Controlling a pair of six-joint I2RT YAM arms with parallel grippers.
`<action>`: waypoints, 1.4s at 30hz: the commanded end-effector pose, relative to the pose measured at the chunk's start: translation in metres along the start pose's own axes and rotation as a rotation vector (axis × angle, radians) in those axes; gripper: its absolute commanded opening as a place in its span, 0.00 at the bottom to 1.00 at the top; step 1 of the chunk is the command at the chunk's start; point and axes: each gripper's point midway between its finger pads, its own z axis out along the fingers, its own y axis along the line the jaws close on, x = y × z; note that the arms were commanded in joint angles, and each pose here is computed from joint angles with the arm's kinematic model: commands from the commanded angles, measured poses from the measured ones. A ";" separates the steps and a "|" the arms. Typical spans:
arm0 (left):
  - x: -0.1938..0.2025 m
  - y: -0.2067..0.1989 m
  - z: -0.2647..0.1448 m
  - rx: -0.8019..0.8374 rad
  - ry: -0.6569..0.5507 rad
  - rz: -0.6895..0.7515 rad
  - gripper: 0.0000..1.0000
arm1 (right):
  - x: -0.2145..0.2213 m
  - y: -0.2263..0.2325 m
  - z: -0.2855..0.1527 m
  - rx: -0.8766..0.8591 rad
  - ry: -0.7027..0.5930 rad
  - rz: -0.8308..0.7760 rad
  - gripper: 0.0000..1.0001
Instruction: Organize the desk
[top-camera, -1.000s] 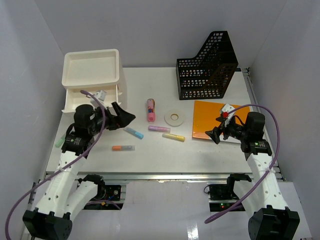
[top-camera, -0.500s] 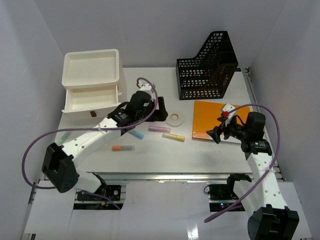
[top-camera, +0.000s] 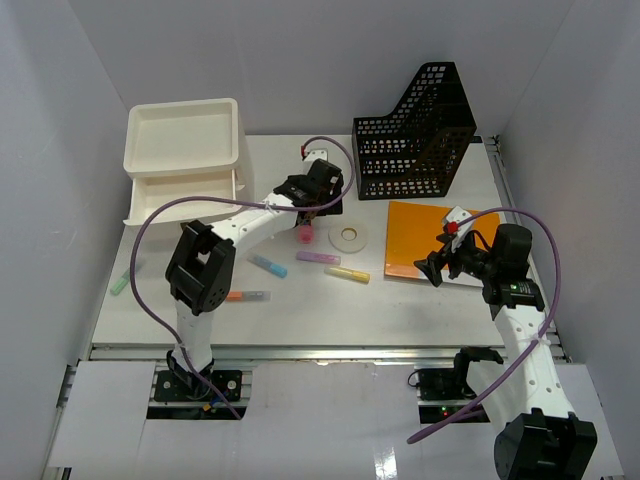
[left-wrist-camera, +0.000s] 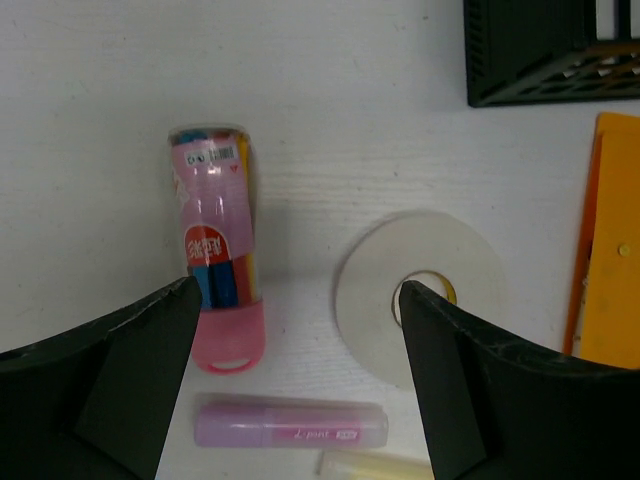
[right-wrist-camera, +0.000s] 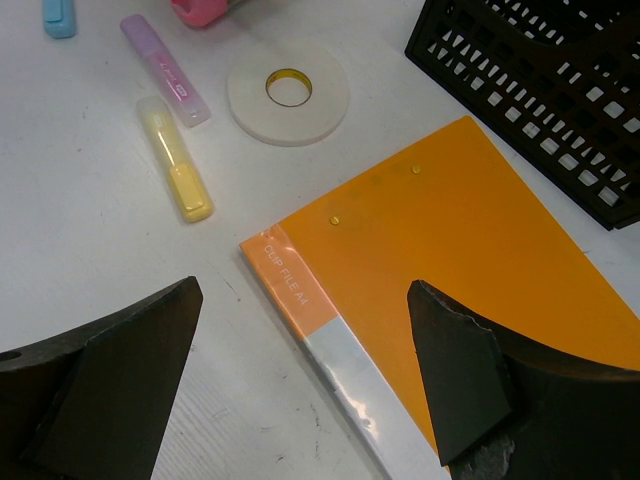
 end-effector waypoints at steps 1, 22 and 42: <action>-0.022 0.026 0.013 -0.081 -0.004 -0.041 0.87 | -0.001 -0.003 -0.001 0.013 -0.004 -0.011 0.90; 0.040 0.036 0.052 -0.074 0.197 -0.023 0.55 | 0.002 -0.007 -0.002 0.025 0.004 0.005 0.90; -0.092 0.020 -0.102 0.301 -0.199 0.150 0.00 | -0.002 -0.005 -0.004 0.021 -0.014 0.002 0.90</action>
